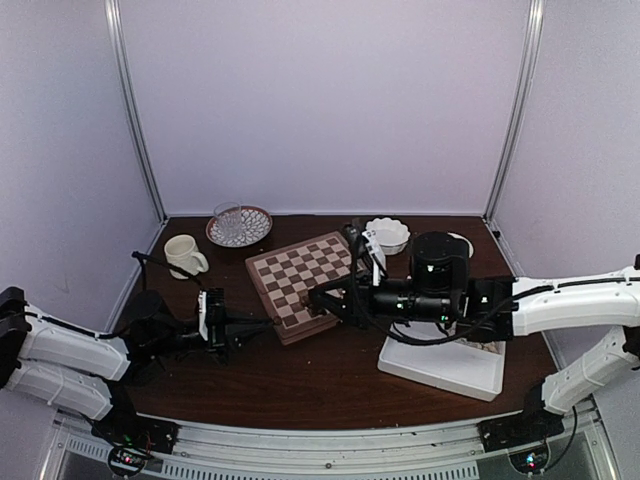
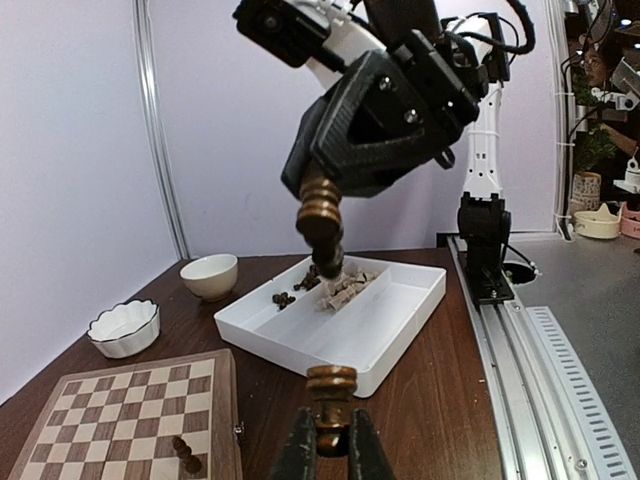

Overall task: Set up the chess pieces on the board
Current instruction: Pass from the right arm to the left, then place the pawn at h7.

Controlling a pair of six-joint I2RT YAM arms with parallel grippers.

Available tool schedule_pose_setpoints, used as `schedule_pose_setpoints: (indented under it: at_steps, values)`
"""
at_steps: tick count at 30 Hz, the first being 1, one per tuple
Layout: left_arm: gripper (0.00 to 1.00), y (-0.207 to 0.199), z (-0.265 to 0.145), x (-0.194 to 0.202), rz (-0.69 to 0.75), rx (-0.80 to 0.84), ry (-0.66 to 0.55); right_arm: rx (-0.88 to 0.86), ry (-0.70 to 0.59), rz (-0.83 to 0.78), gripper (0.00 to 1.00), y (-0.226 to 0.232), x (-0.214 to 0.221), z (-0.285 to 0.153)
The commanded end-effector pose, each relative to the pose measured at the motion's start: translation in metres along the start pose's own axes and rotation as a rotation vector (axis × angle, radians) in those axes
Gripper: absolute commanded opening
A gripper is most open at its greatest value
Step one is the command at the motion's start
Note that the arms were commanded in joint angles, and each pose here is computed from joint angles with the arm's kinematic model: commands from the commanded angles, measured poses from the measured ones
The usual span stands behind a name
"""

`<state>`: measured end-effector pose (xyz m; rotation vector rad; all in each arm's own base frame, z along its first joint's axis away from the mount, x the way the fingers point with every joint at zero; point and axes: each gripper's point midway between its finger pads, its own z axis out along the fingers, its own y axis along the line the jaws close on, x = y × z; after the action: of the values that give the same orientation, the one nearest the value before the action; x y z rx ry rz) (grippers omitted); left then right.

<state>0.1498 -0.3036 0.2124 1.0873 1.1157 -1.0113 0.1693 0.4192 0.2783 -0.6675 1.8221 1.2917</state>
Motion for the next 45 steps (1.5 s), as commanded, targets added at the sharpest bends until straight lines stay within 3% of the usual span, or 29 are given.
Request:
schedule_pose_setpoints:
  at_steps: [1,12,19,24,29,34,39,45]
  values:
    - [0.00,0.014,0.007,-0.004,0.012,-0.055,0.029,0.247,-0.009,-0.068,0.00,-0.046,-0.009,-0.032]
    - [0.00,0.060,0.011,0.035,-0.114,-0.272,0.339,0.775,-0.056,-0.033,0.00,-0.187,-0.049,-0.130]
    - [0.00,0.083,0.008,0.052,-0.186,-0.367,0.631,1.040,-0.086,0.026,0.00,-0.249,-0.023,-0.157]
    - [0.00,0.094,0.002,0.073,-0.285,-0.413,0.927,1.090,-0.074,0.019,0.00,-0.262,-0.011,-0.161]
    - [0.00,0.093,0.009,0.100,-0.384,-0.353,1.193,1.143,-0.117,0.005,0.00,-0.265,-0.010,-0.175]
    - [0.00,0.115,0.012,0.114,-0.351,-0.358,1.442,1.161,-0.162,-0.006,0.00,-0.260,-0.014,-0.190]
    - [0.00,0.131,0.010,0.124,-0.328,-0.349,1.618,1.153,-0.209,-0.014,0.00,-0.255,-0.016,-0.199]
    - [0.00,0.138,0.009,0.138,-0.311,-0.308,1.731,1.152,-0.204,-0.013,0.00,-0.257,-0.014,-0.197]
